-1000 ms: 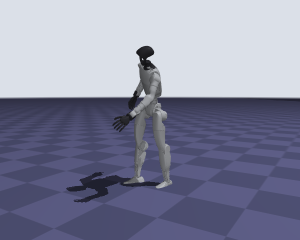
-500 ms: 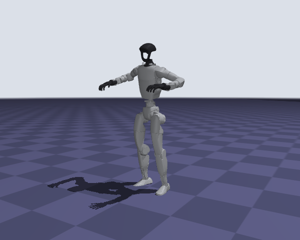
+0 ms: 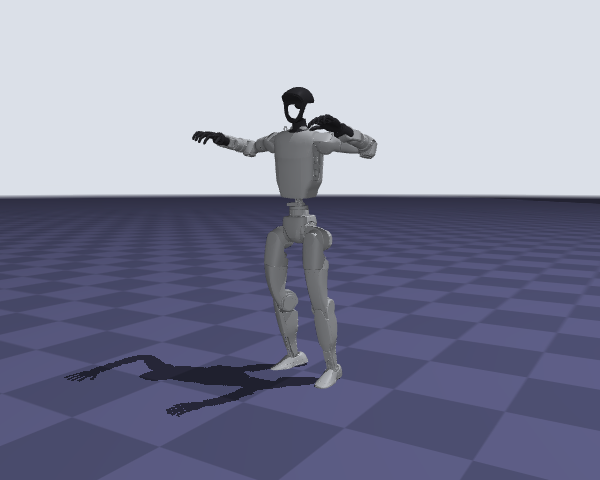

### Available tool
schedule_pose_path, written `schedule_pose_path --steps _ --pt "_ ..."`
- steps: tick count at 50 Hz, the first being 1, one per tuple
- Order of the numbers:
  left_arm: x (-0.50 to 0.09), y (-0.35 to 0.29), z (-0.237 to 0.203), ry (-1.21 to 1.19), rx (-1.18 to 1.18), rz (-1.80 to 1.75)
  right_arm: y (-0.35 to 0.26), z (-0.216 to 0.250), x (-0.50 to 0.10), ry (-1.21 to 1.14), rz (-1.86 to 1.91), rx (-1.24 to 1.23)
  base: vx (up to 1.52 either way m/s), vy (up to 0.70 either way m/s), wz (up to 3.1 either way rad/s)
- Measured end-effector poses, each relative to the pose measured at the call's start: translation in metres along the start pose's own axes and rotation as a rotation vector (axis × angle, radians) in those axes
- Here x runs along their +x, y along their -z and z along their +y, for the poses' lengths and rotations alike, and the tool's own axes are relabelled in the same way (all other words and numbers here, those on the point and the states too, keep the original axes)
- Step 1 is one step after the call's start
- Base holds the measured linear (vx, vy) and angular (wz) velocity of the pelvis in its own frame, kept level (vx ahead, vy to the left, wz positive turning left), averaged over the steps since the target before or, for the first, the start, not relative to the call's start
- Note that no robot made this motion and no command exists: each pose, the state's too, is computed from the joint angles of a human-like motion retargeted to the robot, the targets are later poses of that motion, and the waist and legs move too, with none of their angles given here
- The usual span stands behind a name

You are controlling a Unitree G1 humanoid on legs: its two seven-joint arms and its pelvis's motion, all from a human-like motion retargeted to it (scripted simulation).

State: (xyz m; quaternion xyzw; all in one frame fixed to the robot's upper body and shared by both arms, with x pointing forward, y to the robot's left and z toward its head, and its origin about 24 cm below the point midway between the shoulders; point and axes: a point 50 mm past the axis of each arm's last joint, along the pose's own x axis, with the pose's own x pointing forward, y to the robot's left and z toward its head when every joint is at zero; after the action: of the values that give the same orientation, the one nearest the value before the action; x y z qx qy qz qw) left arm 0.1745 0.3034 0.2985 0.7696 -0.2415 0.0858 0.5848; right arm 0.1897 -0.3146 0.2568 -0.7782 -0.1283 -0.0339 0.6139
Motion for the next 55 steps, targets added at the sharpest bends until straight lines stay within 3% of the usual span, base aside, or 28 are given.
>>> schedule_pose_path --steps 55 --pt "-0.009 0.016 0.003 0.001 0.039 0.094 0.015 -0.011 -0.006 0.027 0.068 -0.043 0.0 0.0 0.0"
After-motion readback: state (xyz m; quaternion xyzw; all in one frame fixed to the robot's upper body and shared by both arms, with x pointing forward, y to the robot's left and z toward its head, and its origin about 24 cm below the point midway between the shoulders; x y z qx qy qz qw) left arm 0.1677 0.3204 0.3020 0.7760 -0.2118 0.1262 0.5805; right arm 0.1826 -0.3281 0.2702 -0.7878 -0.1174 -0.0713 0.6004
